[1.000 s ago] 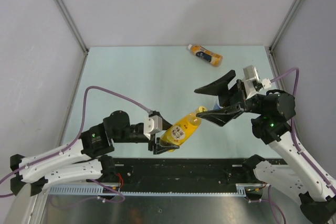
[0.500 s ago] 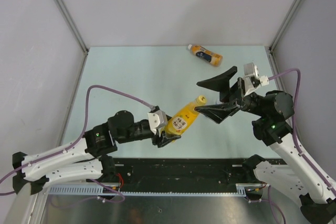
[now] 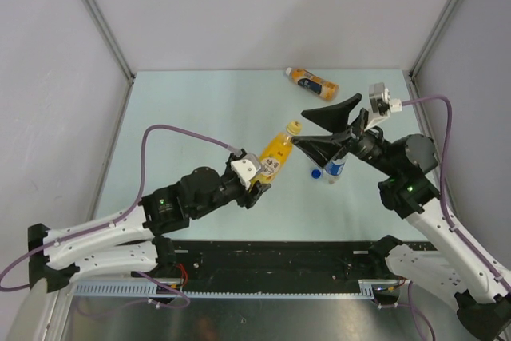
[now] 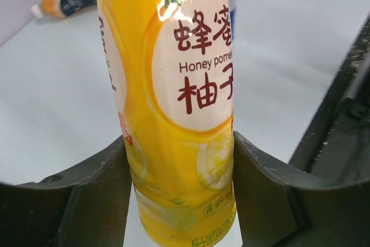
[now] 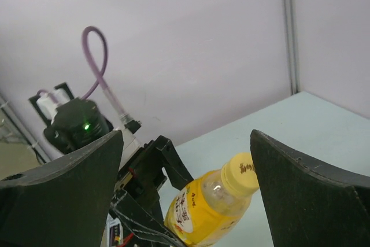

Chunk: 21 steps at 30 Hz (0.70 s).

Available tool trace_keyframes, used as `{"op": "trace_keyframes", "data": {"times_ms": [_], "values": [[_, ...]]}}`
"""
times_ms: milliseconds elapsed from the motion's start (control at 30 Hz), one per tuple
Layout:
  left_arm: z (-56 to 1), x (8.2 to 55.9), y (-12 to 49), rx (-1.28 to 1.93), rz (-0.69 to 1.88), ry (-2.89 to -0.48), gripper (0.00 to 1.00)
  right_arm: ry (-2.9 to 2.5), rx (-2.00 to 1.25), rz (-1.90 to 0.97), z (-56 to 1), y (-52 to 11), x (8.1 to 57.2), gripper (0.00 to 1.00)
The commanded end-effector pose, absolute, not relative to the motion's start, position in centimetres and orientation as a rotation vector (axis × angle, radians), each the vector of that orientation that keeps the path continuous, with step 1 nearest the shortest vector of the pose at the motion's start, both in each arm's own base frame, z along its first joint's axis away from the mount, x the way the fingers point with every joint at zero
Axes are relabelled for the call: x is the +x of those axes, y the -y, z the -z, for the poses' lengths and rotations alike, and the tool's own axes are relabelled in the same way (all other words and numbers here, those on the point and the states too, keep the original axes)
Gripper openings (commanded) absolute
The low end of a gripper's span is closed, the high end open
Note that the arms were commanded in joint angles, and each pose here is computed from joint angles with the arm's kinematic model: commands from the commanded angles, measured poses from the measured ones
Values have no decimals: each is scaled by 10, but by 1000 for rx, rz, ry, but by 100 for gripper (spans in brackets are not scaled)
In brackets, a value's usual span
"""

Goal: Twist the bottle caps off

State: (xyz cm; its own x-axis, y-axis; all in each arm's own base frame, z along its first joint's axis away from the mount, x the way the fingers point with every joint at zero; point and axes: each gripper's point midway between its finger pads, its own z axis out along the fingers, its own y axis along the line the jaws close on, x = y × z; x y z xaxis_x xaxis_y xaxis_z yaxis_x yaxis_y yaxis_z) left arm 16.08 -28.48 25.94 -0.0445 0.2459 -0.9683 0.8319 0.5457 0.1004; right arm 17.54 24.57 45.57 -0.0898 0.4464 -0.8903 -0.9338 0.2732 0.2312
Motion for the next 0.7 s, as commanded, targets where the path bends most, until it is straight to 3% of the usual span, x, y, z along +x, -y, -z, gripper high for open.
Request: {"op": "trace_keyframes", "data": {"times_ms": [0, 433, 533, 667], "values": [[-266, 185, 270, 790, 466, -1631, 0, -1201, -356, -1247, -457, -239, 203, 95], [-261, 203, 253, 650, 13, -1679, 0, -1452, -75, -1149, -428, -247, 248, 98], [-262, 203, 253, 630, -37, -1674, 0, -1515, -10, -1075, -415, -244, 260, 92], [-262, 202, 256, 635, -78, -1667, 0, -1553, 49, -1021, -405, -238, 269, 74]]}}
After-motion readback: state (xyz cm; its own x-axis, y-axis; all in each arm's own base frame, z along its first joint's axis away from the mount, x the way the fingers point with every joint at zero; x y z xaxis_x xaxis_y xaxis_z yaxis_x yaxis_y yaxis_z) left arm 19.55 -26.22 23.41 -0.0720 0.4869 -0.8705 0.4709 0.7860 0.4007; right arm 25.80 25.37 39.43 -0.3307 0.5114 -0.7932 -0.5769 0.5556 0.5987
